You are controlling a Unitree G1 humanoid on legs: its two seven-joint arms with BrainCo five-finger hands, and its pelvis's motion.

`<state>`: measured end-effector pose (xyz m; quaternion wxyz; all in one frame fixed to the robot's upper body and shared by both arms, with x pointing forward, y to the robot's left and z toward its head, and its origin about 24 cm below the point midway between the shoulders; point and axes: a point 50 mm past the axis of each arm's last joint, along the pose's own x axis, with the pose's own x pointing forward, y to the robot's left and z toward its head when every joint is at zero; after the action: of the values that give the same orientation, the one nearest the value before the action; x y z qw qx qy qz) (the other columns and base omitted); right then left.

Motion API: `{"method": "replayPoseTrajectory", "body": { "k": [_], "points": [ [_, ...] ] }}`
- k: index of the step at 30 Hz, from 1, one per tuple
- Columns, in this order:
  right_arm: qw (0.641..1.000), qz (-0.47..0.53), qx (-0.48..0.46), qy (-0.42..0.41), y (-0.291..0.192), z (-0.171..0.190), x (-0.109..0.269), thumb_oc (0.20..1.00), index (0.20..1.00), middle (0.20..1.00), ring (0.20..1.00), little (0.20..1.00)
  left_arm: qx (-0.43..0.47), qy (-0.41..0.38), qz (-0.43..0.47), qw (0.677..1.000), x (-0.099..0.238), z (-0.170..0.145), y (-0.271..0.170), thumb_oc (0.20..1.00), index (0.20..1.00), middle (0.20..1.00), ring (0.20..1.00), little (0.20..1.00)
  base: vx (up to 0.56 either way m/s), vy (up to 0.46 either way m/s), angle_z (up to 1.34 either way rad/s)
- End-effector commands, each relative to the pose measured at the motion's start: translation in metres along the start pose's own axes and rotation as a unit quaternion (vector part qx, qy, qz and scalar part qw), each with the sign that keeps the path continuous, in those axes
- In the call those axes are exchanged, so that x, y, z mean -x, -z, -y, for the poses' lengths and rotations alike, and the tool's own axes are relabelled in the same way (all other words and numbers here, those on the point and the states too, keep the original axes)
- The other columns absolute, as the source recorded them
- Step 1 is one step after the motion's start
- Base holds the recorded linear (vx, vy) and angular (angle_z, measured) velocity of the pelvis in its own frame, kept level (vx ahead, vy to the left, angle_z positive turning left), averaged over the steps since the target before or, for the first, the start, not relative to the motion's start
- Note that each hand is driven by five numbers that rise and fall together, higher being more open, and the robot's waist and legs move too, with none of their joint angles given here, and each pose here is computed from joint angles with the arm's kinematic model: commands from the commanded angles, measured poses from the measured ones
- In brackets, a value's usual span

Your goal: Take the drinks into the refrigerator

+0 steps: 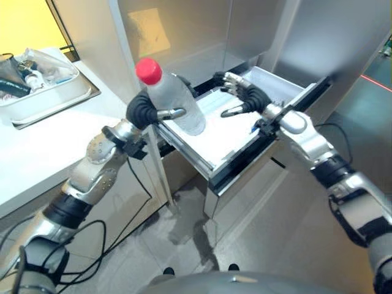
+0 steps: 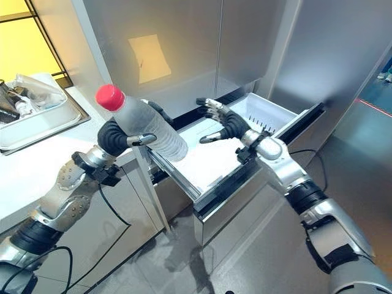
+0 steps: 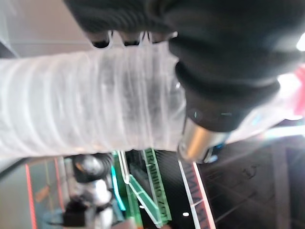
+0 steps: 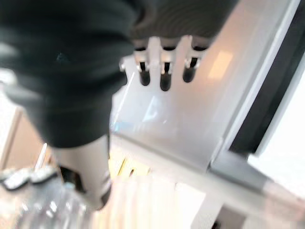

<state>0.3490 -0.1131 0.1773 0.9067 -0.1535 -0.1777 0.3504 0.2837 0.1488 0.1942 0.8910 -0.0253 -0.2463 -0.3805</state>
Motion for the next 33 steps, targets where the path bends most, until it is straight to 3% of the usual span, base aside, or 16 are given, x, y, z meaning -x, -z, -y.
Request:
{"method": "replayPoseTrajectory", "body": {
  "k": [1,7,16,22,33],
  "points": [
    [0.998,0.052,0.026,-0.007,-0.026,0.002,-0.012,1.000,1.000,1.000,1.000,1.000,-0.007,0.048,0.169,0.984,-0.044,0.008,-0.064,0.200,0.200,0.200,0.200,0.200,0.01,0.008,0.05],
    [0.987,0.111,0.020,-0.111,-0.049,-0.035,-0.014,1.000,1.000,1.000,1.000,1.000,-0.003,0.045,0.166,0.985,-0.047,0.011,-0.057,0.200,0.200,0.200,0.200,0.200,0.00,0.000,0.00],
    [0.968,0.157,0.006,-0.196,-0.069,-0.060,-0.001,1.000,1.000,1.000,1.000,1.000,-0.016,0.021,0.156,0.987,-0.041,0.004,-0.051,0.200,0.200,0.200,0.200,0.200,0.00,0.000,0.00],
    [0.969,0.136,-0.060,-0.198,-0.044,-0.079,0.007,1.000,1.000,1.000,1.000,1.000,-0.013,-0.006,0.171,0.985,-0.038,0.001,-0.049,0.200,0.200,0.200,0.200,0.200,0.00,0.002,-0.01],
    [0.986,0.018,-0.062,-0.153,0.020,-0.088,0.020,1.000,1.000,1.000,1.000,1.000,-0.008,-0.014,0.187,0.982,-0.042,0.003,-0.050,0.200,0.200,0.200,0.200,0.200,0.00,0.001,-0.01]
  ]
}}
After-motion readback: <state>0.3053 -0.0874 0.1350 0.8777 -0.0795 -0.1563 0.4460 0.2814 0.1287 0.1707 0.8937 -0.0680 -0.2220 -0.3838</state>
